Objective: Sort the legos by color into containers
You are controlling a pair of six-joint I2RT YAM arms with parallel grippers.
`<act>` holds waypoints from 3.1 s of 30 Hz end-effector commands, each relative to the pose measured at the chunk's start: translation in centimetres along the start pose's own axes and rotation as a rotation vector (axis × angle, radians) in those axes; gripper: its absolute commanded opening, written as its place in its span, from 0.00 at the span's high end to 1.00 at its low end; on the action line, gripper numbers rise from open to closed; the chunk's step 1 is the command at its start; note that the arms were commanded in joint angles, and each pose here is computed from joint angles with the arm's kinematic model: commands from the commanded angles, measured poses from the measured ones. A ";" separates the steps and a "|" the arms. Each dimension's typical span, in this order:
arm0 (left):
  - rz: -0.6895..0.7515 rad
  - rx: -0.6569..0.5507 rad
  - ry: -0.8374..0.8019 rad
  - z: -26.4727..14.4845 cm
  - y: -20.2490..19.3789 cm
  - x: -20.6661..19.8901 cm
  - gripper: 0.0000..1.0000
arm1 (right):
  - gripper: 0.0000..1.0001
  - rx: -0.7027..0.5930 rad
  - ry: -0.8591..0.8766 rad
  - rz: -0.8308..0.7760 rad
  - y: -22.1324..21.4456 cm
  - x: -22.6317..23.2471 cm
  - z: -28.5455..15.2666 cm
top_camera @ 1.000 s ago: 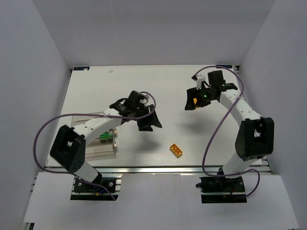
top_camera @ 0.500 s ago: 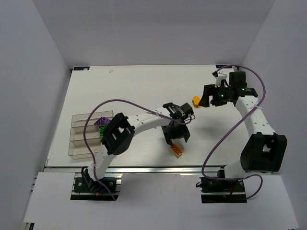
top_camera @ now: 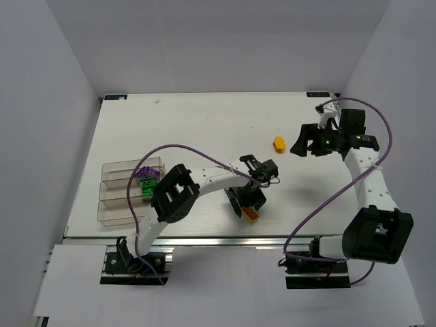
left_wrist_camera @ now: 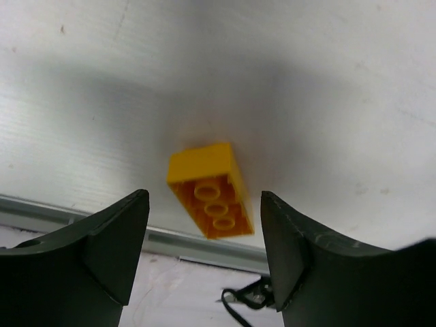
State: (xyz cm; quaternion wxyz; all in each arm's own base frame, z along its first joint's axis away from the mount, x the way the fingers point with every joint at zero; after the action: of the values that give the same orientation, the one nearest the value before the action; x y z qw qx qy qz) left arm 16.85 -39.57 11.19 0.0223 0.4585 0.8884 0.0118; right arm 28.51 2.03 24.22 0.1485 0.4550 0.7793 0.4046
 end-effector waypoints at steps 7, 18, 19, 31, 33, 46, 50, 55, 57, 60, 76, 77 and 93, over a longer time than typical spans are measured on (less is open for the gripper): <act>-0.025 -0.086 -0.042 0.1 0.6 -1.3 0.50 | 0.17 -0.038 0.021 -0.028 0.1 -0.2 -1.2; -0.143 -0.387 0.003 -6.1 7.9 7.3 0.98 | 0.32 -0.051 0.077 -0.085 -1.8 1.0 -1.0; -0.214 -0.425 -0.060 -8.6 9.2 9.0 0.99 | 0.32 -0.050 0.084 -0.091 -2.0 1.1 -0.9; -0.619 -0.638 0.102 -8.6 19.6 24.8 1.00 | 0.34 -0.033 0.124 -0.056 -2.1 0.9 0.3; -0.636 -0.660 0.137 -8.2 20.2 25.6 1.00 | 0.34 -0.026 0.122 -0.064 -2.0 0.8 0.3; -0.729 -0.676 0.308 -6.0 22.5 28.7 0.75 | 0.22 -0.023 0.137 -0.092 -1.9 0.7 0.6; -0.737 -0.637 0.325 -4.7 21.9 29.3 0.46 | 0.19 -0.018 0.071 -0.142 -1.3 -0.6 2.0; -0.734 -0.611 0.340 -4.1 21.4 29.5 0.19 | 0.17 0.051 -0.039 -0.184 0.2 -2.8 5.6; -0.747 -0.608 0.334 -4.4 21.6 29.5 0.12 | 0.17 0.111 -0.091 -0.171 0.0 -4.0 7.6; -0.747 -0.605 0.284 -5.5 21.9 29.0 0.11 | 0.17 0.141 -0.127 -0.183 1.0 -4.8 10.4; -0.401 -0.650 -0.778 -14.9 18.6 27.5 0.02 | 0.11 0.256 -0.213 -0.235 3.3 -5.8 20.4; -0.404 -0.657 -0.794 -15.2 18.3 27.9 0.02 | 0.11 0.267 -0.215 -0.232 2.9 -5.9 20.8; -0.219 -0.668 -1.057 -16.9 17.0 27.0 0.02 | 1.00 0.305 0.106 -0.239 1.7 -2.8 19.6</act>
State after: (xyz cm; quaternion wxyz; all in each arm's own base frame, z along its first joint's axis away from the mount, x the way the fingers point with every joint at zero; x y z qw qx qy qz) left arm 13.81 -6.68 26.26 0.5373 0.2395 0.8048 0.0797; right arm 43.82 8.29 10.52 0.1443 0.4105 0.8735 0.2185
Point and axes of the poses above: each gripper's point midway between its finger pads, its own z axis out along the fingers, its own x axis along the line the jaws close on, y = z × x, the point moved 8 cm from there along -z, back along the fingers, and after that the axes turned 14 degrees about -z, right-handed, at the moved point
